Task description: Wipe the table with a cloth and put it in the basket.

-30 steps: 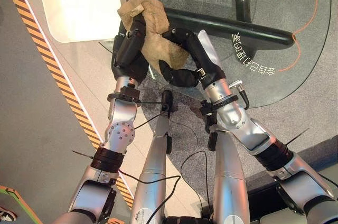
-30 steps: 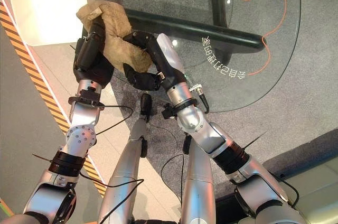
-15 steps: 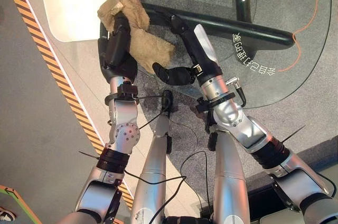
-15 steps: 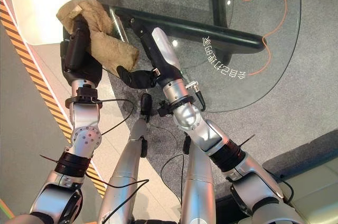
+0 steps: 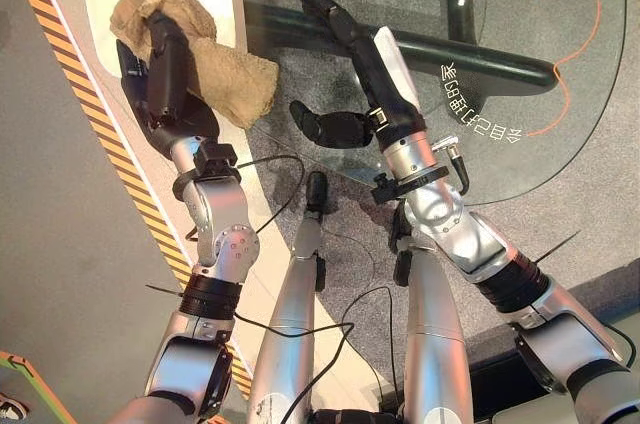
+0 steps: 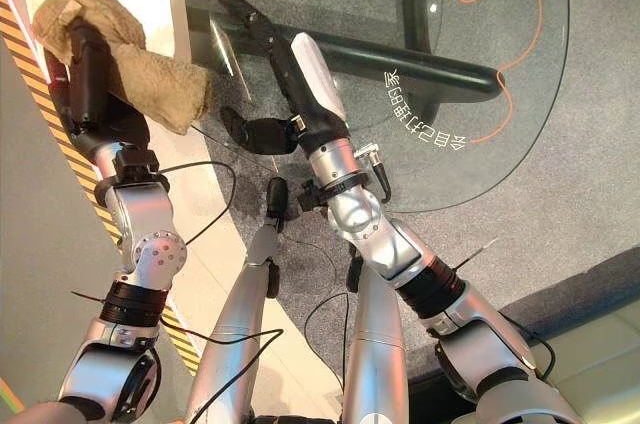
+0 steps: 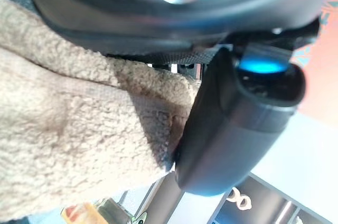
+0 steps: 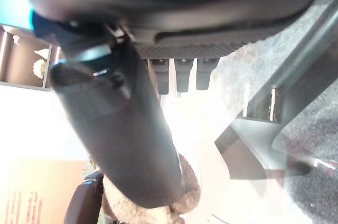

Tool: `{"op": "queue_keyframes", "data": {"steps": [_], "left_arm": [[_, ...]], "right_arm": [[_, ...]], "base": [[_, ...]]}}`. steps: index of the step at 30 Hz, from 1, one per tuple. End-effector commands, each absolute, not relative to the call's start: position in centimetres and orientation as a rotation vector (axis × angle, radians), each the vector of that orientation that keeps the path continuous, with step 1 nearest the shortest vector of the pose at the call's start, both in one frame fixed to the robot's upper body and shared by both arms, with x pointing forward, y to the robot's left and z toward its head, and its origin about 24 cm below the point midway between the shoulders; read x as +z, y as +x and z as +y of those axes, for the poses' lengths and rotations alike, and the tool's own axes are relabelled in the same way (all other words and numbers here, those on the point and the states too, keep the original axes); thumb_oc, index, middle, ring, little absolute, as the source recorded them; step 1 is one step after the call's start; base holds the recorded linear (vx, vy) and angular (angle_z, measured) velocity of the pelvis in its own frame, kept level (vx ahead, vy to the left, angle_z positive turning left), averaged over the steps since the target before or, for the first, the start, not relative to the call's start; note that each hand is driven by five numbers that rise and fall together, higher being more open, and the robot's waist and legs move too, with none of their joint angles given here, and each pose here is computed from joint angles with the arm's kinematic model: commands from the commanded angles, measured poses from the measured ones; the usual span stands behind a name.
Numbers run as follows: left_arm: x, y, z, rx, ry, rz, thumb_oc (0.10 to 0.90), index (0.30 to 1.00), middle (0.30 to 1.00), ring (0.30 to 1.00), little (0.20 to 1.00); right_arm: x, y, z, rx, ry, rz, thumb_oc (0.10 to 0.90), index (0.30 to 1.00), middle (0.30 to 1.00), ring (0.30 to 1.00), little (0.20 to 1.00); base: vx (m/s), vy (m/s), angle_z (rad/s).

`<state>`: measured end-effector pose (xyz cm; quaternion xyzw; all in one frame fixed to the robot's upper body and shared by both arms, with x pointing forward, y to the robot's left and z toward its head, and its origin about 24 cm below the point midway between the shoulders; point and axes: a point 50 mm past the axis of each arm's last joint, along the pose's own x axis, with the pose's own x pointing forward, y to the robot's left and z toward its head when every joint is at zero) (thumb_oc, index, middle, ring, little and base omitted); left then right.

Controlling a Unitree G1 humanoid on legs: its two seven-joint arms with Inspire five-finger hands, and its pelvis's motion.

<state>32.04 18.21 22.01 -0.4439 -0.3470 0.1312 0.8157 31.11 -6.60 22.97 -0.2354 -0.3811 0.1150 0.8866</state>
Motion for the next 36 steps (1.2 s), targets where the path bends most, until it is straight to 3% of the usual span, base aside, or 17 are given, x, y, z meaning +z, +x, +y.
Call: {"op": "queue_keyframes", "data": {"steps": [1,12,27,36], "left_arm": [[28.6,29.4,19.5,0.255,-0.876,-1.170,0.100,0.300,0.300,0.300,0.200],[29.5,29.0,21.0,0.406,-0.734,-1.245,0.100,0.300,0.300,0.300,0.200],[31.8,31.1,26.1,0.702,-0.552,-1.209,0.100,0.300,0.300,0.300,0.200],[36.2,31.7,28.5,0.867,-0.408,-1.190,0.100,0.300,0.300,0.300,0.200]], "right_arm": [[28.0,29.0,-5.2,0.207,-0.311,-1.048,0.800,0.900,0.900,0.900,0.900],[26.3,31.2,-11.4,-0.264,-0.226,-0.998,0.800,0.900,0.900,0.900,0.900],[23.9,34.3,-26.3,-1.014,-0.215,-0.777,0.800,0.900,0.900,0.900,0.900],[19.5,34.0,-33.4,-1.248,-0.229,-0.462,0.800,0.900,0.900,0.900,0.900]], "base": [[-0.01,0.027,-0.04],[-0.01,0.037,-0.03],[0.00,0.039,-0.04],[-0.01,0.007,-0.04]]}}
